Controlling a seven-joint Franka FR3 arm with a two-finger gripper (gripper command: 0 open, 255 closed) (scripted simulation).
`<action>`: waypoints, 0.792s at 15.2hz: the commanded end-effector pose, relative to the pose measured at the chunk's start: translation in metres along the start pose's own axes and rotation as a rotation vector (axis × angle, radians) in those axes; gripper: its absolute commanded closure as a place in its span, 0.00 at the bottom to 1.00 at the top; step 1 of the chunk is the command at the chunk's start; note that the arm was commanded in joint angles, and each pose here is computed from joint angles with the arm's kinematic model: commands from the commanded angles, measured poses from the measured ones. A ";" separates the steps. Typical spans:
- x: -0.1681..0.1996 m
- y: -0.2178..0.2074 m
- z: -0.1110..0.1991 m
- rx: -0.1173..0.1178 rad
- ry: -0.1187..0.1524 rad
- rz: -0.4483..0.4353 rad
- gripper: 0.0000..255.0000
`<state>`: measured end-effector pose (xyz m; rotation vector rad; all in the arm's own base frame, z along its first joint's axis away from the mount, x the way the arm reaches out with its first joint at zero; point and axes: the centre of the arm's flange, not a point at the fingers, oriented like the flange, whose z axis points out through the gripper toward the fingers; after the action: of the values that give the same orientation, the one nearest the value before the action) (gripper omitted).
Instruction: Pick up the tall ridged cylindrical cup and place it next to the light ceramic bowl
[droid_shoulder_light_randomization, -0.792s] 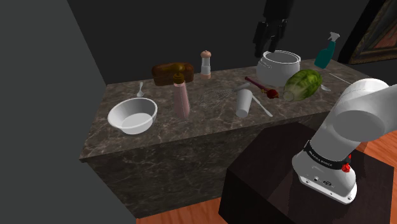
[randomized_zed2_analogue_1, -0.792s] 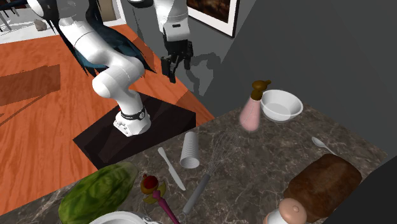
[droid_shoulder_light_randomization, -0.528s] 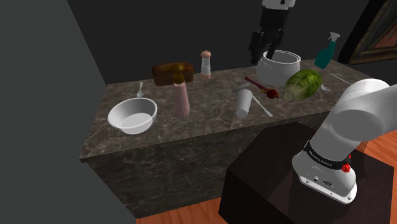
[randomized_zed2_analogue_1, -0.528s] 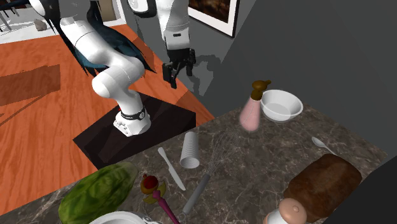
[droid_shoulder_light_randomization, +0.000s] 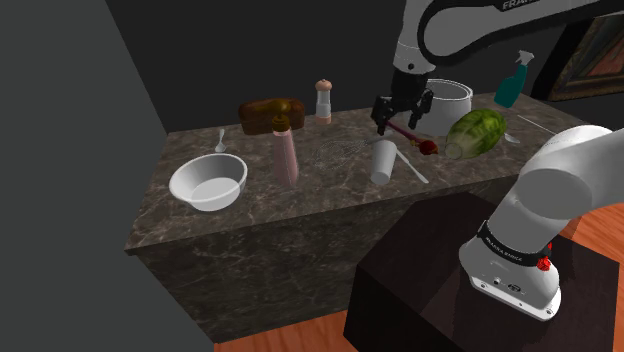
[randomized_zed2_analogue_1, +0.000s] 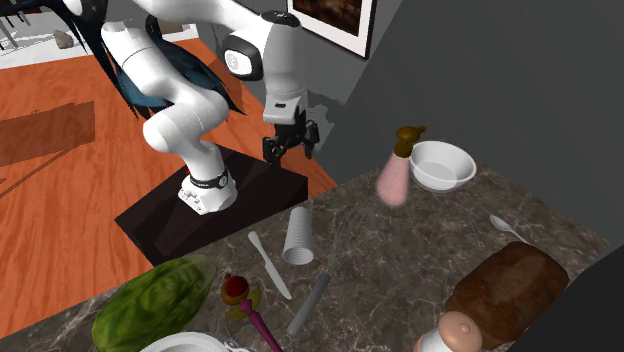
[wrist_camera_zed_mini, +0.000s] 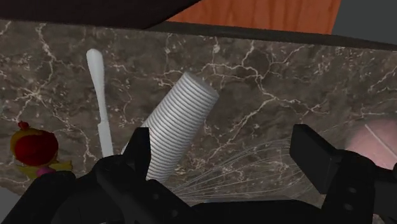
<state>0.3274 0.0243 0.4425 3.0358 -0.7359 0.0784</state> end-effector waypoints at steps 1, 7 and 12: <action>0.003 -0.004 0.026 -0.015 0.019 0.090 0.00; 0.015 -0.006 0.104 -0.064 0.066 0.345 0.00; 0.023 -0.004 0.152 -0.091 0.092 0.485 0.00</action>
<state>0.3557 0.0127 0.2982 2.6907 -1.3797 0.1770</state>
